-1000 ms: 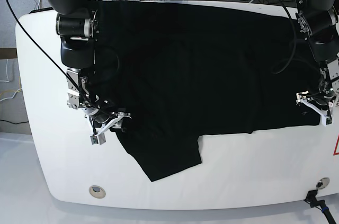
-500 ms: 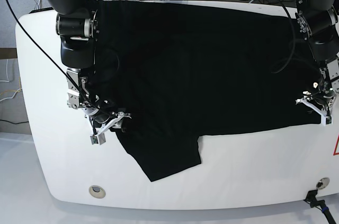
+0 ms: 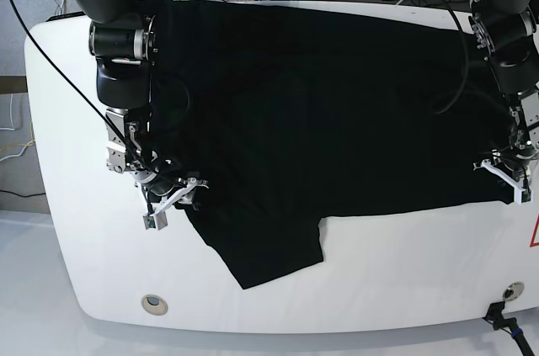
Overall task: Fold the T-shirt properly
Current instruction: 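Lift the grasped shirt sides and fold them toward the robot with both grippers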
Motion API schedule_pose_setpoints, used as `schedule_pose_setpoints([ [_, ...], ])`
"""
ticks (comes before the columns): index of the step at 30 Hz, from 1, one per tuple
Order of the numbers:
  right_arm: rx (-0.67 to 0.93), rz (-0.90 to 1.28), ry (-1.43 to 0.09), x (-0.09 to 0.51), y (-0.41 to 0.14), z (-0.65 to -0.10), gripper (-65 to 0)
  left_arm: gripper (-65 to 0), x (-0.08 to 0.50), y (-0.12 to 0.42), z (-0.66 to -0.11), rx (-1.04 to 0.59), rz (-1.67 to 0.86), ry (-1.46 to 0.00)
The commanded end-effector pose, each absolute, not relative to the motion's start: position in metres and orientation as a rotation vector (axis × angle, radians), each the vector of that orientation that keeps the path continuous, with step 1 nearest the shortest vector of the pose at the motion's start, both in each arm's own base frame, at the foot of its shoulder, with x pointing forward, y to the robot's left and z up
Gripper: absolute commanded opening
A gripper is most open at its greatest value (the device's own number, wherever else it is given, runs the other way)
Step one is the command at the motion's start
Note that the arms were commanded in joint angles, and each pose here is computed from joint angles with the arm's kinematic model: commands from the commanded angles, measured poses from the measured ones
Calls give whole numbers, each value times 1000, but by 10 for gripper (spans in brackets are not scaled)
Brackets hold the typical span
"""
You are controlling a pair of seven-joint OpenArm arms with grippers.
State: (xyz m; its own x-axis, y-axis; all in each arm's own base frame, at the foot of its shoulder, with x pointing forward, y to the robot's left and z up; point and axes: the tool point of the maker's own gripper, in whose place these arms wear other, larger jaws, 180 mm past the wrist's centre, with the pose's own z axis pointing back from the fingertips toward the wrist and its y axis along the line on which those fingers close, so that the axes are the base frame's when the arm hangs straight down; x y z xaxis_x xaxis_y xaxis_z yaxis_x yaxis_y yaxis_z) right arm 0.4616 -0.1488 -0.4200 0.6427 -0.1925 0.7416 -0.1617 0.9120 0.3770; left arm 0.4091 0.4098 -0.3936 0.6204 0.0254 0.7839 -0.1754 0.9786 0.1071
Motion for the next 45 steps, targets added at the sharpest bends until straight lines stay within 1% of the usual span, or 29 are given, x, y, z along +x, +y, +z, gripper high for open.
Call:
schedule_pose_setpoints([
  [1, 419, -8, -884, 469, -154, -412, -370, -650, 421, 423, -369, 207, 122, -957],
  [13, 422, -6, -885, 469, -152, -411, -375, -650, 420, 423, -369, 207, 122, -955],
  [14, 424, -5, -886, 470, -151, -411, -395, -650, 420, 422, -370, 207, 120, -954],
  [15, 432, -1, -884, 470, -145, -411, -432, -650, 420, 422, -370, 207, 120, -954],
  [19, 437, 2, -884, 470, -141, -411, -650, -650, 420, 422, -370, 207, 119, -952],
  [22, 437, 2, -884, 470, -141, -411, -650, -650, 421, 421, -370, 206, 117, -953],
  [27, 441, 1, -893, 473, -141, -407, -650, -650, 424, 406, -370, 135, 56, -959],
  [32, 422, 70, -915, 478, -138, -381, -650, -650, 436, 388, -347, 99, -26, -1026],
  [34, 411, 104, -937, 480, -136, -367, -650, -650, 433, 390, -340, 100, -37, -1052],
  [38, 384, 165, -930, 475, -134, -352, -650, -650, 430, 386, -324, 127, -79, -1080],
  [45, 322, 263, -937, 448, -129, -330, -650, -650, 410, 379, -307, 210, -190, -1109],
])
